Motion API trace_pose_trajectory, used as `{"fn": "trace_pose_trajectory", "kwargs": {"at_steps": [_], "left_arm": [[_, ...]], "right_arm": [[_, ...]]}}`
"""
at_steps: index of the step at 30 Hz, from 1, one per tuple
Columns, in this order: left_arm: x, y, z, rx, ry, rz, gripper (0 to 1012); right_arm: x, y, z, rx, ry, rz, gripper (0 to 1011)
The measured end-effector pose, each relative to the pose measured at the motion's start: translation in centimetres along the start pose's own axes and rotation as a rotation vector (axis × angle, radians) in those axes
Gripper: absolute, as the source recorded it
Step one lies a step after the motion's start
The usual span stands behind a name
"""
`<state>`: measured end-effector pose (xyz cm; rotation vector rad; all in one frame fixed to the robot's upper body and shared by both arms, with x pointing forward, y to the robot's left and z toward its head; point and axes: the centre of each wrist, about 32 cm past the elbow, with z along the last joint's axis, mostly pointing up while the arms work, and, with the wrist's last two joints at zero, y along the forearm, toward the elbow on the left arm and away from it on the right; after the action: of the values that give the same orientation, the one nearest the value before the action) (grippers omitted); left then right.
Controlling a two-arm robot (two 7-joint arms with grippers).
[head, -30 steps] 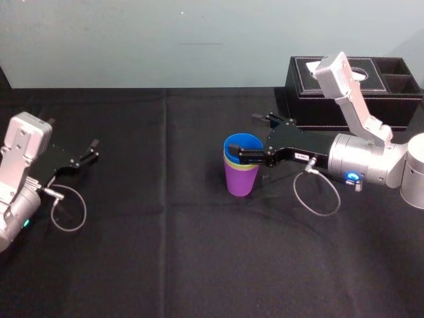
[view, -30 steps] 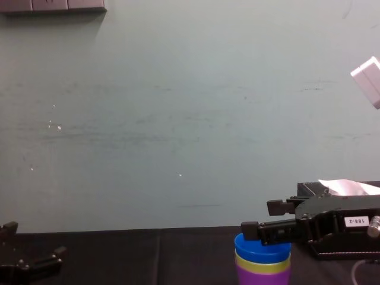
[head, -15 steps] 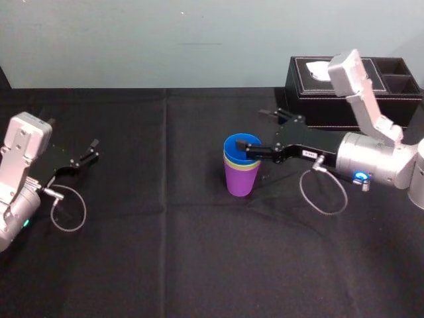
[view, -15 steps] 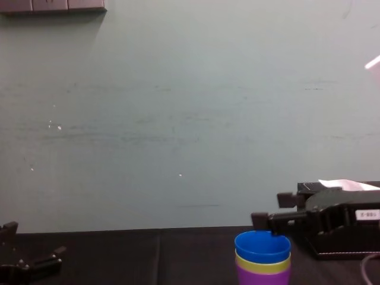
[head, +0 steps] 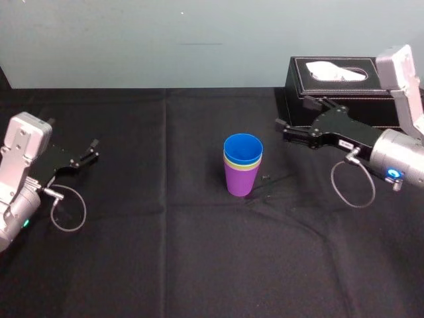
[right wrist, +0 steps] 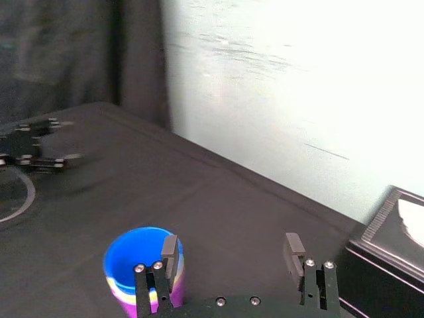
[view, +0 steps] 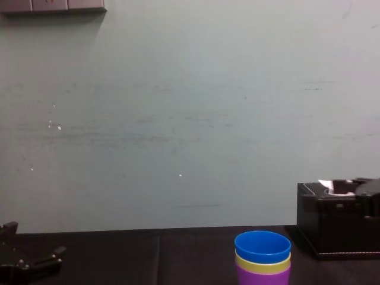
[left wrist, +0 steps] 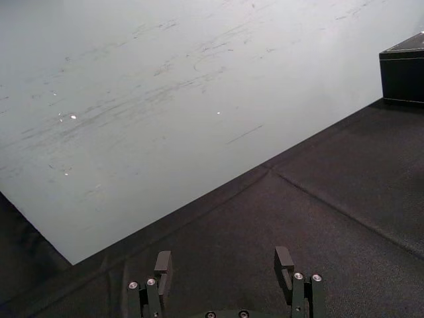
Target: Stack the three plastic cups sequentially using one hand.
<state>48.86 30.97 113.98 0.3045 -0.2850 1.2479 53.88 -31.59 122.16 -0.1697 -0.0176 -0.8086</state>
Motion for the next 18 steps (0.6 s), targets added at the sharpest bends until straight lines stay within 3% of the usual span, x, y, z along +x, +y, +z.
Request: {"fn": "trace_pose_trajectory", "kwargs": {"at_steps": [11, 18], "left_arm": [[0.00, 0.0, 0.0, 0.000, 0.000, 0.000, 1011], [0.00, 0.0, 0.0, 0.000, 0.000, 0.000, 1011]], "right_arm": [[0.99, -1.6, -2.5, -0.033, 0.015, -0.175, 1000], [1.41, -2.0, -3.8, -0.057, 0.026, -0.220, 1000]]}}
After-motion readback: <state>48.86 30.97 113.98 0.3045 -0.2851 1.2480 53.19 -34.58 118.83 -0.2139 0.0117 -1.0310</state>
